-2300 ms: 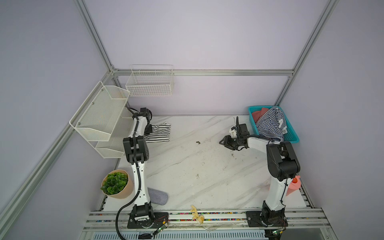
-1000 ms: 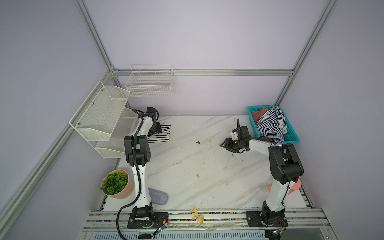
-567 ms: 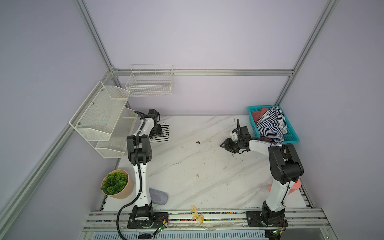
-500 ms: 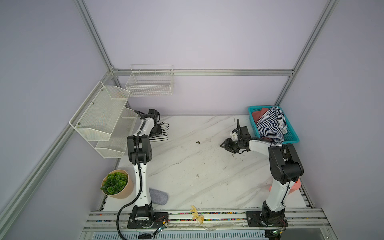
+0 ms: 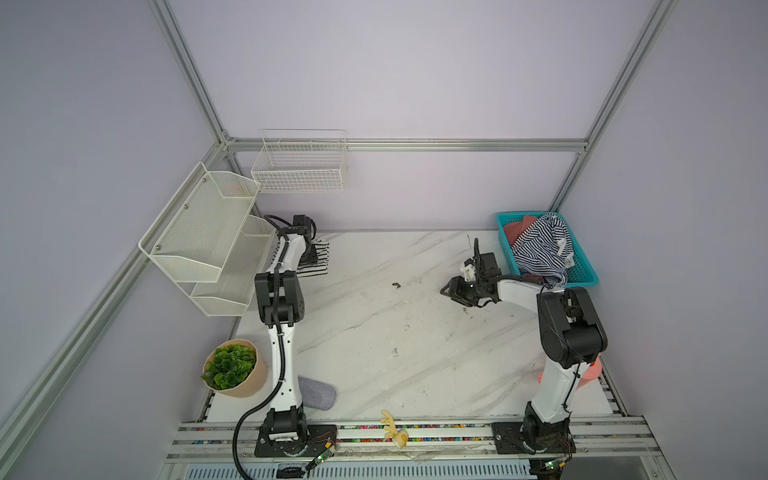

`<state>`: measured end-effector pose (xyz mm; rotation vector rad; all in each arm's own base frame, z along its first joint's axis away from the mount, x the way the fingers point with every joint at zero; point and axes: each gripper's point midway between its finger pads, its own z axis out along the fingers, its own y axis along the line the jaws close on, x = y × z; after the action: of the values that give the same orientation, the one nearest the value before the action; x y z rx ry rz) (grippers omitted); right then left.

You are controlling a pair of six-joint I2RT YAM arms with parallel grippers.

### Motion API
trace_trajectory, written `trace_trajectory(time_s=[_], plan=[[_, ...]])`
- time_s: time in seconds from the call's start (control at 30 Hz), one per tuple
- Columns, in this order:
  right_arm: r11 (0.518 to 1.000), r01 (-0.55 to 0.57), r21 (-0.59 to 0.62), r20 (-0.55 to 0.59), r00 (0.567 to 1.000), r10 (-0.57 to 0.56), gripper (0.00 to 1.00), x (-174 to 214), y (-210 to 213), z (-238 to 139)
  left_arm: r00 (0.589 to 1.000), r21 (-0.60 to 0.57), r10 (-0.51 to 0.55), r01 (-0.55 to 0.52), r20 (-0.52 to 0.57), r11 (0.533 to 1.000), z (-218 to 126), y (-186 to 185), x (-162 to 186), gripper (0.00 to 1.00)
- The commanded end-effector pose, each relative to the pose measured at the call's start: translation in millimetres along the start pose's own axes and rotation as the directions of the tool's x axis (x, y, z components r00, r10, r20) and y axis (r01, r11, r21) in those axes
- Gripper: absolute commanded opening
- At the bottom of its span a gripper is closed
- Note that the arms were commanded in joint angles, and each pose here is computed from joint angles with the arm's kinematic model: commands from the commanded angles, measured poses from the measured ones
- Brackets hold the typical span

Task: Fold and stack the tank tops
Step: 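Lower the folded top beside the wire shelf and open the left gripper, then grasp the blue striped top in the teal basket with right gripper while left moves center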

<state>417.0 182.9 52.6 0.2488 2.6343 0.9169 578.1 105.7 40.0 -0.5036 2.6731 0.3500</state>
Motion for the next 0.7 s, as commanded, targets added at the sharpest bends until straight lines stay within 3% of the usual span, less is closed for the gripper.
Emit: trace_trajectory(time_s=[0.0,0.33,0.5,0.67], plan=[[1.0,0.013,0.001,0.024,1.0,-0.013,0.55,-5.8,6.5,-4.4,0.996,-0.052,0.057,-0.06,-0.063,0.997,23.5,19.0,12.7,0.57],[1.0,0.021,0.004,0.033,0.999,-0.021,0.55,-14.0,13.3,-9.0,1.0,-0.023,0.027,-0.027,0.014,0.999,-5.2,20.7,-11.8,0.57],[1.0,0.026,-0.003,0.044,0.999,-0.026,0.55,-15.9,17.2,-13.3,0.996,0.019,-0.044,0.042,0.074,0.999,-49.0,20.7,-27.1,0.57],[0.999,0.036,-0.009,0.052,0.998,-0.036,0.55,-15.9,20.4,-17.8,0.989,0.136,-0.083,0.066,0.12,0.988,-96.6,4.0,-34.2,0.58]])
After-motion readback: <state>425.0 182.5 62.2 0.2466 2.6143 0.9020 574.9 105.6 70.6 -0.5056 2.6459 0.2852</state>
